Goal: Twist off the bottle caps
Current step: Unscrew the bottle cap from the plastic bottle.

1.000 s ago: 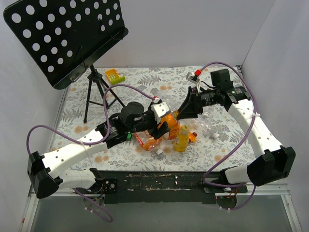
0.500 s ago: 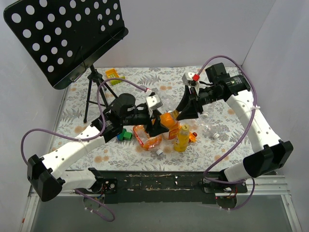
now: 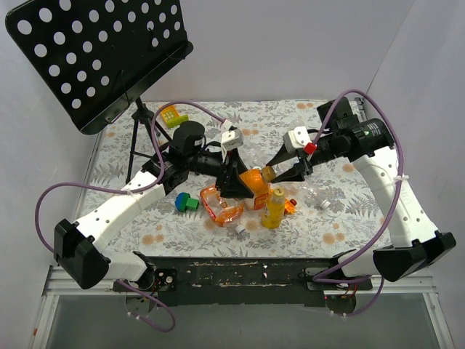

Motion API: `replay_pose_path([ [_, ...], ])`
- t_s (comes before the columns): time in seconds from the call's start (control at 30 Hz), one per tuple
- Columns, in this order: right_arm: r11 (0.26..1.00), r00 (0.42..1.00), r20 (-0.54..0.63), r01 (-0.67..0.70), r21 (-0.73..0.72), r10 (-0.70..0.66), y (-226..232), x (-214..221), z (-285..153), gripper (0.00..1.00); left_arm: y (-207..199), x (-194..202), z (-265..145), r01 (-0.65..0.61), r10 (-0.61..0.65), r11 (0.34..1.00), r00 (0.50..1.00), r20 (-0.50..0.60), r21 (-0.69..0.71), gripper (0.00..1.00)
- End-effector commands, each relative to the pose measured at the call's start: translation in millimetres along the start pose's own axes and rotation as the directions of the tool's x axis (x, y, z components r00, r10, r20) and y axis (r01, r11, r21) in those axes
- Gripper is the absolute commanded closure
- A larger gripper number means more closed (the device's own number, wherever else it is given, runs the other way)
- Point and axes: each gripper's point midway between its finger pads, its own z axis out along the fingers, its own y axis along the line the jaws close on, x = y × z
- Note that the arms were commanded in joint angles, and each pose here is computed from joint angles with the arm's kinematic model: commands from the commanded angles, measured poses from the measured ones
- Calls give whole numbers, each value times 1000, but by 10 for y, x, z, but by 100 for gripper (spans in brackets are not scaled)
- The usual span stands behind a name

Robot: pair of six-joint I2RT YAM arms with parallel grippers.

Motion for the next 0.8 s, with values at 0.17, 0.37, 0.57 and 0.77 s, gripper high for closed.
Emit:
replay_pose_path([
  [0.17,994,997,24,-79,69,78,-106,-127,-41,63,-68,-243,-140,-104,105,994,994,24,-38,100],
  [0.37,959,968,74,-247,140,238,-181,-283,-141,26,93,-180,-219,-140,142,975,990,2,-173,100],
  [0.57,891,896,187,-431,146,403,-204,-285,-244,15,99,-214,-254,-196,202,947,979,-5,-255,100],
  [0.77,654,664,361,-737,169,655,-340,-214,-348,16,186,-233,-117,-307,302,832,949,-87,-462,100],
])
